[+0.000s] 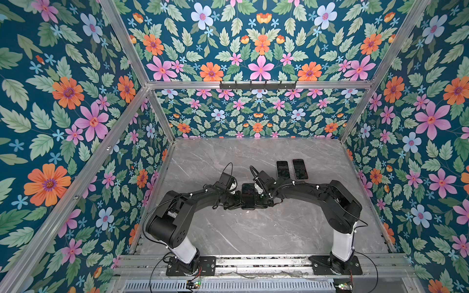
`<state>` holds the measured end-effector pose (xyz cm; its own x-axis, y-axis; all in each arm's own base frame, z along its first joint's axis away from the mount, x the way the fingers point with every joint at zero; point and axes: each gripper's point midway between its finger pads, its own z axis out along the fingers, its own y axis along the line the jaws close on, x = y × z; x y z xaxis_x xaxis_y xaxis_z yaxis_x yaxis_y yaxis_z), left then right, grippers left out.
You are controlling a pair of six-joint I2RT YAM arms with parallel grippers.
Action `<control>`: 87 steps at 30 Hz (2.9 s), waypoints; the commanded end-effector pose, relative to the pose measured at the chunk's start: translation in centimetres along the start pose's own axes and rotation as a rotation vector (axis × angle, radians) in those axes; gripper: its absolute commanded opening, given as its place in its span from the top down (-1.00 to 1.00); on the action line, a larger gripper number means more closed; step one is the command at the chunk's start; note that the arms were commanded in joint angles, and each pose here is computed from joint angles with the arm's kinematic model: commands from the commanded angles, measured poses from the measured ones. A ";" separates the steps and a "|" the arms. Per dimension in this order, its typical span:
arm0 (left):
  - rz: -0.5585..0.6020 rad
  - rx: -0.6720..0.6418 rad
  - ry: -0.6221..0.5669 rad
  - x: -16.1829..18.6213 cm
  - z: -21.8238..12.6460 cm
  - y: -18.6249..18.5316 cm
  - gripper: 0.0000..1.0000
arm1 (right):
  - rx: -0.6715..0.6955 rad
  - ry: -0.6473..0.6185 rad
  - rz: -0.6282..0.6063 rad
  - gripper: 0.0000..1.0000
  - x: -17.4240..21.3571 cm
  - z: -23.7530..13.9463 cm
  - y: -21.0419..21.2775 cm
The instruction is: Put the phone into the phone case
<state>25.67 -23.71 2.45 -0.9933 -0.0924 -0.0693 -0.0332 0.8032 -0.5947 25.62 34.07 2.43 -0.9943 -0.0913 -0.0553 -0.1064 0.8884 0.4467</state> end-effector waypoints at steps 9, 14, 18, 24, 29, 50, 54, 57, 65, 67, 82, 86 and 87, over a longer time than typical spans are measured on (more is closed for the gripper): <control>-0.013 0.000 0.039 1.1 0.2 0.2 0.34 | -0.056 0.041 -0.021 0.89 0.7 2.0 0.9; -0.005 -0.023 0.037 1.2 -0.2 0.5 0.33 | -0.030 0.009 -0.036 0.89 0.2 0.8 0.8; -0.020 -0.028 0.020 0.8 -1.0 1.1 0.32 | -0.001 -0.030 -0.052 0.88 -0.4 -0.7 0.5; -0.037 -0.021 0.023 1.1 -1.3 1.2 0.32 | 0.003 -0.067 -0.058 0.76 -0.9 -2.2 0.8; -0.050 -0.028 0.016 1.2 -1.5 1.6 0.21 | 0.007 -0.063 -0.051 0.69 -0.9 -1.9 0.7; -0.073 0.039 -0.001 1.1 -0.9 1.2 0.37 | -0.030 -0.002 -0.040 0.78 -0.3 0.1 1.4; -0.074 0.047 -0.002 1.1 -0.9 1.1 0.40 | -0.055 0.023 -0.028 0.79 0.2 0.9 1.5; -0.074 0.050 -0.003 1.1 -0.9 1.1 0.41 | -0.071 0.032 -0.019 0.80 0.5 1.2 1.5; -0.072 0.061 -0.005 1.1 -0.8 0.9 0.42 | -0.080 0.046 -0.004 0.84 0.9 1.8 1.4; -0.073 0.060 -0.006 1.1 -0.8 0.9 0.42 | -0.078 0.051 -0.001 0.85 0.9 2.0 1.3; -0.063 0.051 -0.006 1.1 -1.0 0.9 0.43 | -0.037 0.030 -0.005 0.87 0.7 1.0 0.9; -0.049 0.025 -0.002 1.2 -1.6 1.1 0.41 | -0.021 -0.018 -0.038 0.78 0.1 -1.1 1.4; -0.045 0.016 -0.001 1.3 -1.8 1.2 0.39 | -0.013 -0.031 -0.042 0.73 0.0 -1.6 1.3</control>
<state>24.32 -21.91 2.66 -0.9870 -0.1583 -0.0270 -0.1083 0.7804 -0.6158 25.78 34.91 3.55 -0.9917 -0.0951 -0.0868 -0.1249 0.8752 0.4673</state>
